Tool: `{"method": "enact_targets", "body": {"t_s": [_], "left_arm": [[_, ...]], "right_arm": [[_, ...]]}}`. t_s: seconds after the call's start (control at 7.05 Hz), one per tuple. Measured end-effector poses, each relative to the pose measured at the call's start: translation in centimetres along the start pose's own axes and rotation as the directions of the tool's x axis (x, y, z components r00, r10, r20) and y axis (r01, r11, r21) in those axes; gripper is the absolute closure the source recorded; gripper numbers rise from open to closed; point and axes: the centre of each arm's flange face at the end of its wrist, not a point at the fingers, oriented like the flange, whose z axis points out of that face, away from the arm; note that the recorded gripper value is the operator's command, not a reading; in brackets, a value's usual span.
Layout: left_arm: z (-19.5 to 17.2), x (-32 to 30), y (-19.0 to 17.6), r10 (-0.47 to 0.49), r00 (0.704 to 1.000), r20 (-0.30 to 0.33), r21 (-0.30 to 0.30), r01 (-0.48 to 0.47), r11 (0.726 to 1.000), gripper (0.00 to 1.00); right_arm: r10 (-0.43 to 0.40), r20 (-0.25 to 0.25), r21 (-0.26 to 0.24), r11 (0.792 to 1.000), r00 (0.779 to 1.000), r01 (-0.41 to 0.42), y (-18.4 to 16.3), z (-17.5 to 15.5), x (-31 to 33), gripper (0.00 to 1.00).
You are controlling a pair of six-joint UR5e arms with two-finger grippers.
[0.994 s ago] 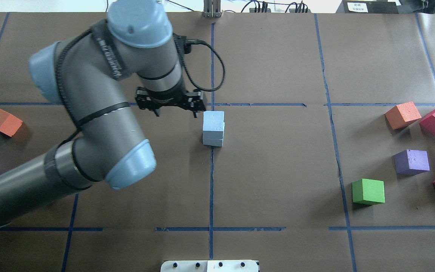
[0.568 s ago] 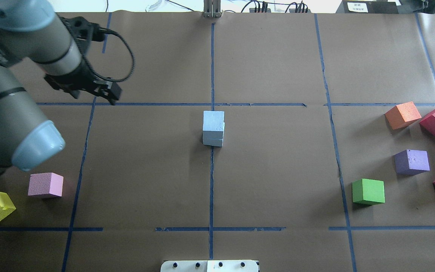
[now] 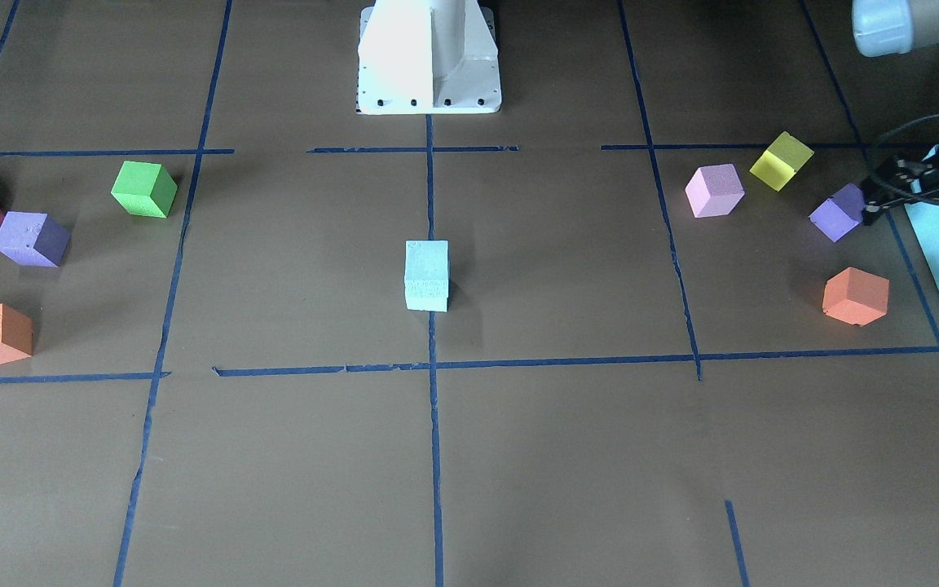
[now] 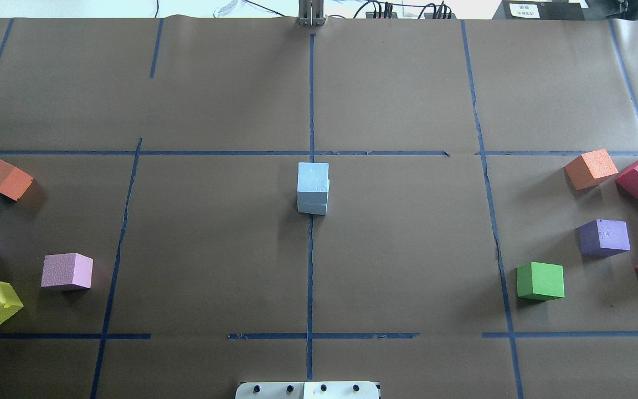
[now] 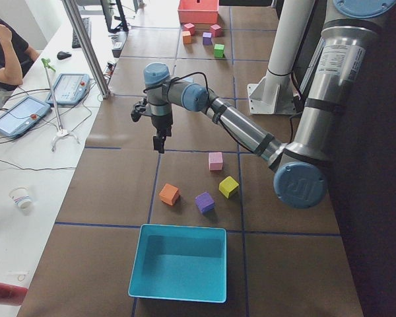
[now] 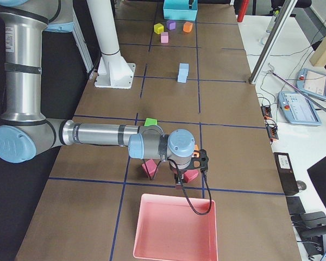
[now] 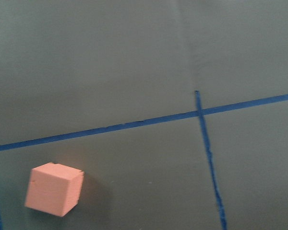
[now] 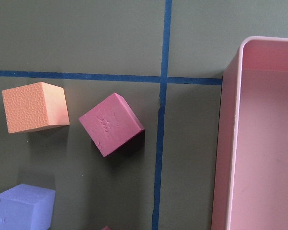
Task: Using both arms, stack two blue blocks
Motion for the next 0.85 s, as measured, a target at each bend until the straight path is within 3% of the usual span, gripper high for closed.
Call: {"method": "enact_targets", "body": {"t_s": [0.43,0.85], "left_arm": [[2.7,-17.3,4.1,-0.031,0.997,-0.064,-0.018,0.03,0.999,0.0],[6.9,-23.2,7.5,-0.07,0.995,-0.075,-0.036,0.068,0.997,0.0]], "right_arm": [[0.003,0.003,0.0,1.0,1.0,-0.003,0.1,0.0,0.1,0.0],[0.004,0.003,0.0,1.0,1.0,-0.004,0.1,0.0,0.1,0.0]]}}
